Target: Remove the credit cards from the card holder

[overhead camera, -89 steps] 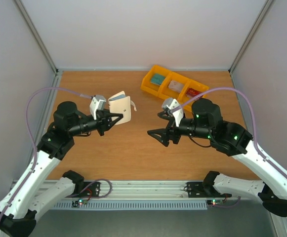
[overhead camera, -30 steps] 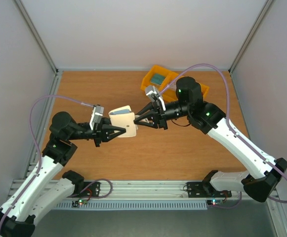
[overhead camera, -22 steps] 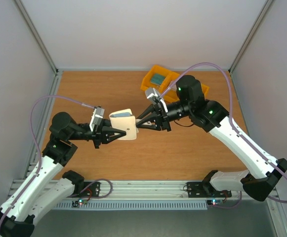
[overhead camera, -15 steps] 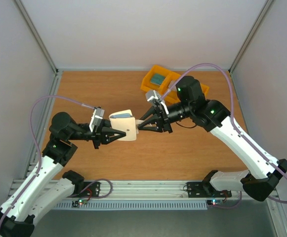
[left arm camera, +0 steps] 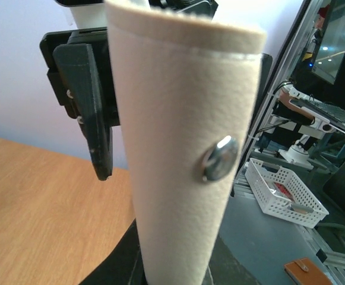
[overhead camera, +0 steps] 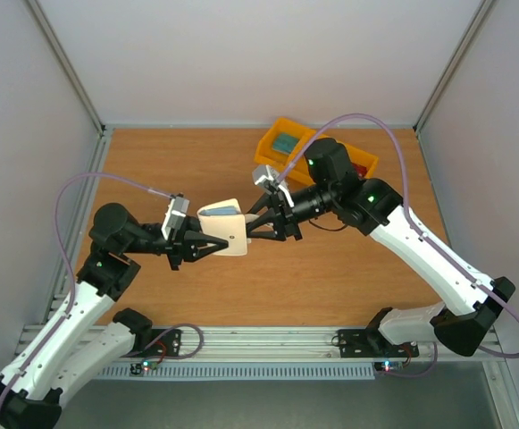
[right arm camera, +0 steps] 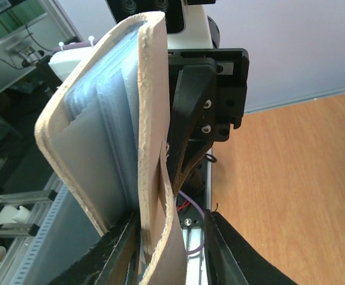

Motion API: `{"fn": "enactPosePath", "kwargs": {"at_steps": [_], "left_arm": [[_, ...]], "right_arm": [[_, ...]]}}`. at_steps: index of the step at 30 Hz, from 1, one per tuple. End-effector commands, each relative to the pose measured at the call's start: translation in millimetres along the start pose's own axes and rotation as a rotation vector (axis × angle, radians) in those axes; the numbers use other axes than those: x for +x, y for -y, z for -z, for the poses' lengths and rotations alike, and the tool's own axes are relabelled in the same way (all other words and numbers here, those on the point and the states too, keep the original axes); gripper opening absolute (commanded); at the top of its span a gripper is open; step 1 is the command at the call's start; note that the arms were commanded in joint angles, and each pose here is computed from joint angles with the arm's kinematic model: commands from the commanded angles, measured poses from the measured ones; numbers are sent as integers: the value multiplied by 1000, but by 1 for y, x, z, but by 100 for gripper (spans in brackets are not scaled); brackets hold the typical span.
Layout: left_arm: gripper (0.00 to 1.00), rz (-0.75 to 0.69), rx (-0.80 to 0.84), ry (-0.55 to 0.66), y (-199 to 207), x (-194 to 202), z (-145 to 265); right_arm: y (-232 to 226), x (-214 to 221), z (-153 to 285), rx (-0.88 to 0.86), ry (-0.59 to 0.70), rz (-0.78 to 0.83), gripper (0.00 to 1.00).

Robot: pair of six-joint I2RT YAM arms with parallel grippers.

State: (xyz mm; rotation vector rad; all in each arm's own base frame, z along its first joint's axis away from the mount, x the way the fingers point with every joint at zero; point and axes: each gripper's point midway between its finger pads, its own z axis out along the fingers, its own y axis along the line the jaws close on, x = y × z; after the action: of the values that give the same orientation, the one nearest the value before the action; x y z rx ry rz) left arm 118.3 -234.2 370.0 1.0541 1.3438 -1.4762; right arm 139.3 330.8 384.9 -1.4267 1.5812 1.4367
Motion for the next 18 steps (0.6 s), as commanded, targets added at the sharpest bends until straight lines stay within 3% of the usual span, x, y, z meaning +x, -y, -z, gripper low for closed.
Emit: {"fn": "enactPosePath", "kwargs": {"at_steps": [1,4,11,15,17,18], "left_arm": [[0,-79,-14,42,0,-16,-1],[0,-79,-16,40,-2,-15,-2],[0,-68,-22,35,-5,-12,-3],[0,-48,-60,59,-9,-18,-2],[1,-31,-84,76,-11,-21,-1],[5,-16,-99,85,-13,-22,0]], "right_arm": [[-25,-4,-2,-128,-9,4,34],[-21,-2,-8,-86,-35,-6,34],[-12,-16,-19,-48,19,11,22],[-7,-14,-22,-28,16,-13,2],[-3,-12,-20,6,18,-16,1],[-2,-11,-19,13,21,-21,1]]}}
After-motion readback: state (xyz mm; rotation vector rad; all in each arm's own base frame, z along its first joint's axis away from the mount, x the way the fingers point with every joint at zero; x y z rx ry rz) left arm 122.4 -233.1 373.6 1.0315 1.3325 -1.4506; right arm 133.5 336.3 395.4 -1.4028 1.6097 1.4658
